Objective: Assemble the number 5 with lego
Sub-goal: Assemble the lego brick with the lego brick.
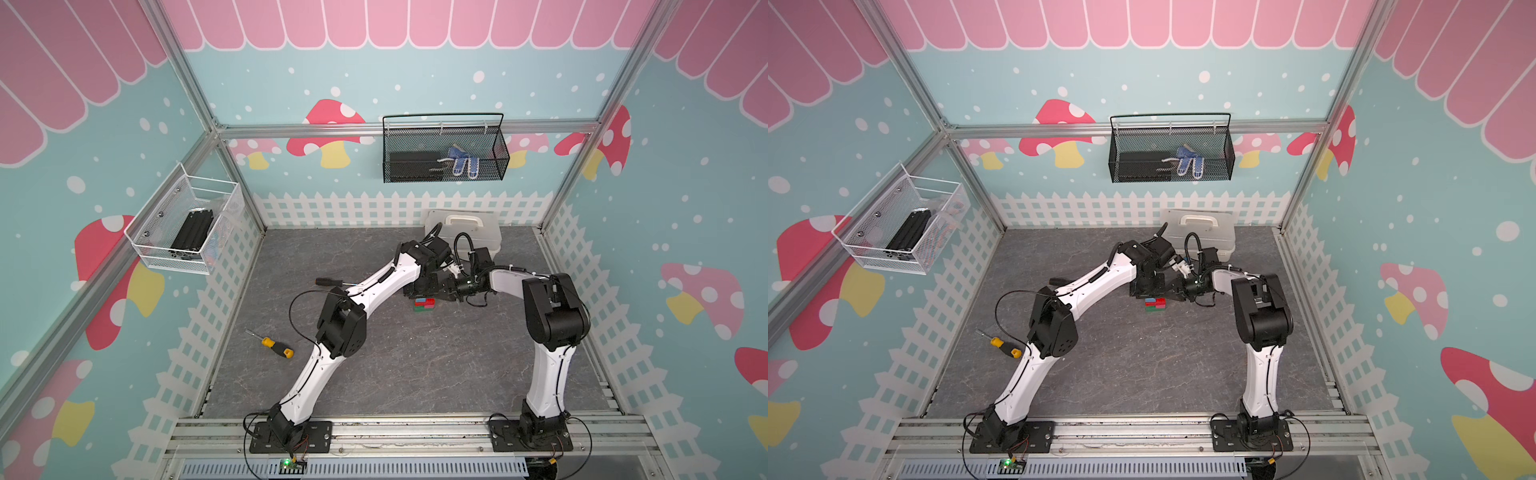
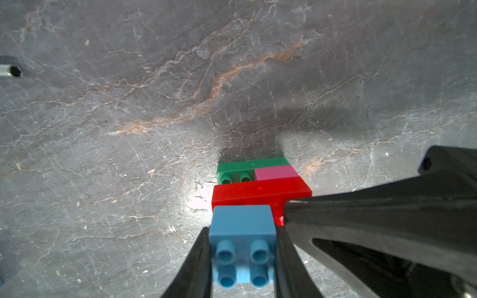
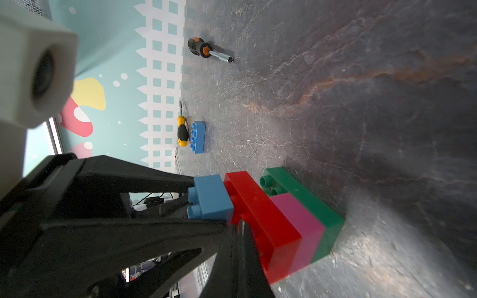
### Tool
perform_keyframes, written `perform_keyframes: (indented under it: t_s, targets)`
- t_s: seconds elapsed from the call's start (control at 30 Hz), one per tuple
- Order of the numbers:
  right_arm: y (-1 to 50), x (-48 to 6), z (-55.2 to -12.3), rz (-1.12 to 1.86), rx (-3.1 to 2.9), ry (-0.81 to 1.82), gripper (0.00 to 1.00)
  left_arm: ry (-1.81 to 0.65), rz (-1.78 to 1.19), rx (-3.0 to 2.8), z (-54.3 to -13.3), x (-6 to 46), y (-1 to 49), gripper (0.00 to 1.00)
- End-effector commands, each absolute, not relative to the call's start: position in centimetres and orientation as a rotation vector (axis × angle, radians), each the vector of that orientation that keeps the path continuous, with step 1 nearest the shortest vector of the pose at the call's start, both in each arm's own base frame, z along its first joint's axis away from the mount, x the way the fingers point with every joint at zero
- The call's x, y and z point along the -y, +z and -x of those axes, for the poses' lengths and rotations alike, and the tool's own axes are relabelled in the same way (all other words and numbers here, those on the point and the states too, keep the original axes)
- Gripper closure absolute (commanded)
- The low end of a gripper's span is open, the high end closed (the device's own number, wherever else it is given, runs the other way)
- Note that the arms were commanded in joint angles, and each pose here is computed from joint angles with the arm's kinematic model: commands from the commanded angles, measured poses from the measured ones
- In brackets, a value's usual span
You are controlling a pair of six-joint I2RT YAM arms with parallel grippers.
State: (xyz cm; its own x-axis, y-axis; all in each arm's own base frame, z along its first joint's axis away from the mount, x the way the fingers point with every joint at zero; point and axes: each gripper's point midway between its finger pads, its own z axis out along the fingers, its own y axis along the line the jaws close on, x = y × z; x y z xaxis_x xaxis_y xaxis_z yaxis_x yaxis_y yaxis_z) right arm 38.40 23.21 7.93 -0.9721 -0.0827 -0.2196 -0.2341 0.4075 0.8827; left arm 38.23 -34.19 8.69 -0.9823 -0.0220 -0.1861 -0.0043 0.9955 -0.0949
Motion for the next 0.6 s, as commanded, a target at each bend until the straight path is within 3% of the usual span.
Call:
perform_keyframes:
  t_s: [0.0,0.57]
  targets:
    - [4.2,-22.8,-36.9,0.225,-2.667,1.542,1.00,-0.045,-0.011,-3.009,-37.6,33.8,5.3,0.77]
    - [3.9,-22.7,-36.8,0.226,-2.681,1.536,1.00,-0.043,-0.066,-3.062,-37.4,33.5,4.2,0.75]
